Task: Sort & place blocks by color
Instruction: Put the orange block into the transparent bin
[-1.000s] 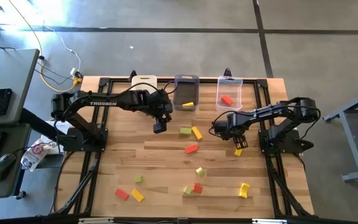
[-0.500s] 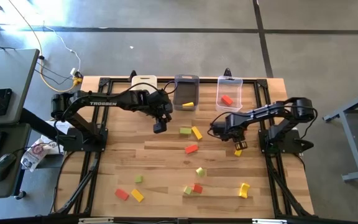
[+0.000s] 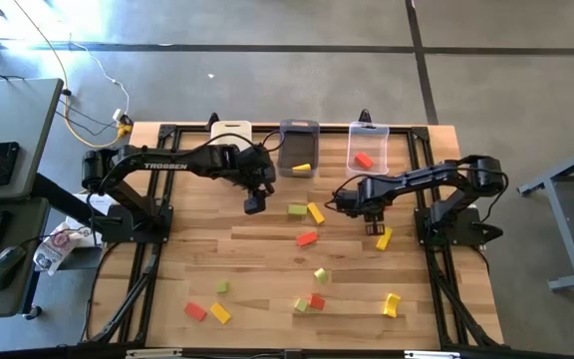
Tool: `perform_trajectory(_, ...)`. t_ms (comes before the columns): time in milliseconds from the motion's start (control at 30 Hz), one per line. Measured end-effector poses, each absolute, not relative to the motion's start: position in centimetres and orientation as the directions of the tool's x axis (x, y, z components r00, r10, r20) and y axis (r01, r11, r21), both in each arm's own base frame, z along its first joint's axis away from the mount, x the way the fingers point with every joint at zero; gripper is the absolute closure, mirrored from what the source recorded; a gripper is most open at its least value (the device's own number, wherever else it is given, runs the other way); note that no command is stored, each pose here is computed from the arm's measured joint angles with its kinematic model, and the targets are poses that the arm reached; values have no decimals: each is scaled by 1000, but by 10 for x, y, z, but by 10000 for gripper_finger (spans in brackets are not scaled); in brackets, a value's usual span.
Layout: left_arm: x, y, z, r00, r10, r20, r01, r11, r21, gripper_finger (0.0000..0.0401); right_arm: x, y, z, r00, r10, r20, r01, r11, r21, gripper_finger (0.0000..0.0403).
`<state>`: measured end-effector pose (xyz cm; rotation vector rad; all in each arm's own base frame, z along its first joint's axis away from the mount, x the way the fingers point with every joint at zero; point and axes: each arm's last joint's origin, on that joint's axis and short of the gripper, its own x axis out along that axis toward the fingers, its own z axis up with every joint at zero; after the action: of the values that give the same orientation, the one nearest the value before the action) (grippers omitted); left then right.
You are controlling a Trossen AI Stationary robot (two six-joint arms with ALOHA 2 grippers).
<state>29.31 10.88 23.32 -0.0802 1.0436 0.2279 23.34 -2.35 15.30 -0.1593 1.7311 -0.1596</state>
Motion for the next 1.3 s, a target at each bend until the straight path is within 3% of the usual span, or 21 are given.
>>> perform_trajectory(333, 289, 106, 231, 440, 132, -888, -220, 975, 36, 204, 232, -41, 199, 27, -306, -952, 208, 933, -294, 293)
perform_trajectory(567, 290, 97, 229, 417, 117, -901, -193, 981, 38, 204, 219, -65, 233, 137, -422, -896, 423, 843, -332, 293)
perform_trajectory(833, 291, 85, 225, 395, 104, -913, -156, 987, 45, 204, 211, -98, 261, 288, -548, -785, 662, 706, -251, 293)
perform_trajectory(1300, 283, 77, 216, 319, 76, -945, -162, 986, 25, 204, 192, -157, 268, 240, -675, -698, 891, 438, -117, 293)
